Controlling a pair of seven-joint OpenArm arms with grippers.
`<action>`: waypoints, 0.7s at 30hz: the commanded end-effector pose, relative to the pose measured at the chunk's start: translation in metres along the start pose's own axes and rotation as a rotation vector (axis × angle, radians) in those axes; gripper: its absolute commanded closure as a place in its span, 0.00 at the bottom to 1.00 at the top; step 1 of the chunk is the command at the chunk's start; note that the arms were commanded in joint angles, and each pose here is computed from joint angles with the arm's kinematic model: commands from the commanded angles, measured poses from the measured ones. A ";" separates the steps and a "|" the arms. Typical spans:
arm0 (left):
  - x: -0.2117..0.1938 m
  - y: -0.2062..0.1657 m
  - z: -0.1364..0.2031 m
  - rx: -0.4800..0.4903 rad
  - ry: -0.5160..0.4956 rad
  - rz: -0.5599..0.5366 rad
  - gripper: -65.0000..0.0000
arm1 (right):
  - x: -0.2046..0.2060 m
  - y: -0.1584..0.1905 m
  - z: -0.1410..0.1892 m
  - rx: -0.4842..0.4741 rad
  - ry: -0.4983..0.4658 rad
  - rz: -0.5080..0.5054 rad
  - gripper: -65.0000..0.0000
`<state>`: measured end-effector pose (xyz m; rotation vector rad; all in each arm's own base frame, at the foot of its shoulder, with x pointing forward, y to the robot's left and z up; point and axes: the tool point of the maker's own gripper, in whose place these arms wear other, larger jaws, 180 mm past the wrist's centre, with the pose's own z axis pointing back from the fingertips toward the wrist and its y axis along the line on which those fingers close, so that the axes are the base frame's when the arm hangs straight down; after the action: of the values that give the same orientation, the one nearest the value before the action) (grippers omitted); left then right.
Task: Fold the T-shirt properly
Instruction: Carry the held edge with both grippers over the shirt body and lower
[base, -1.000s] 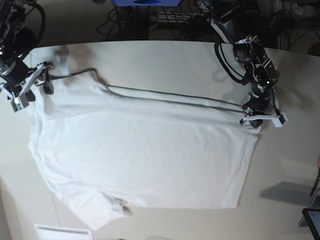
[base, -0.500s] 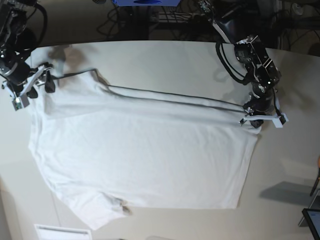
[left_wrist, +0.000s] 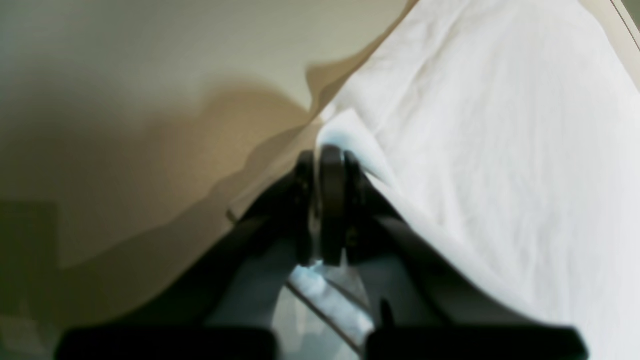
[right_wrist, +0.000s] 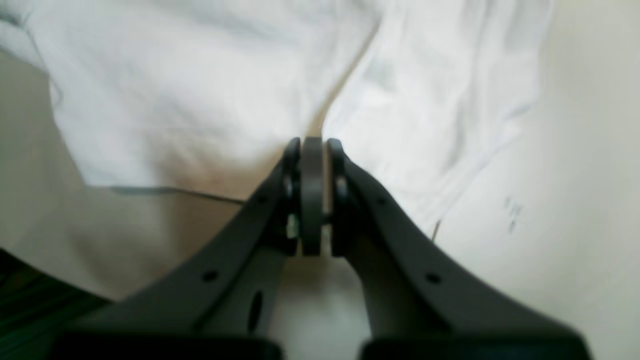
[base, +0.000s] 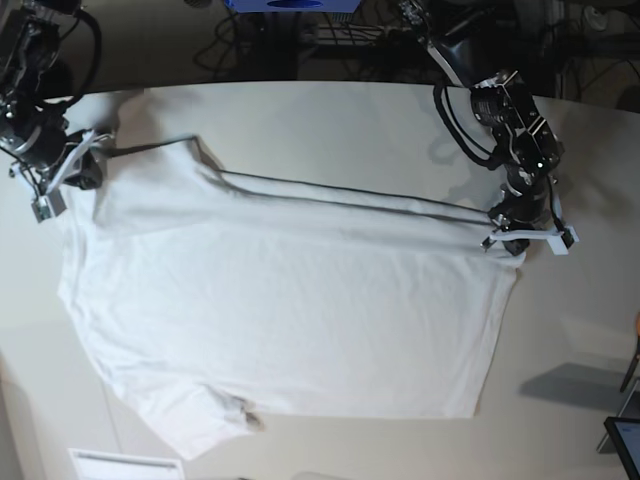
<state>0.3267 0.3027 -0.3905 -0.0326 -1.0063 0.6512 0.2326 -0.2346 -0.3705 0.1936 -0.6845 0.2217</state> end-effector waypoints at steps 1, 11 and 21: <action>0.024 -0.005 0.002 -0.012 -0.069 -0.008 1.00 | 0.021 -0.005 0.005 -0.010 -0.050 0.033 1.00; 0.034 -0.009 0.006 -0.019 -0.097 -0.016 1.00 | 0.085 -0.017 0.002 -0.039 -0.113 0.073 1.00; 0.029 -0.020 0.003 -0.044 -0.081 -0.034 1.00 | 0.119 -0.023 -0.011 -0.013 -0.165 0.035 1.00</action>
<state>0.3341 0.2964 -0.3778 -0.0309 -1.0348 0.6122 0.3248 -0.2367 -0.3208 0.1929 -0.7942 0.2252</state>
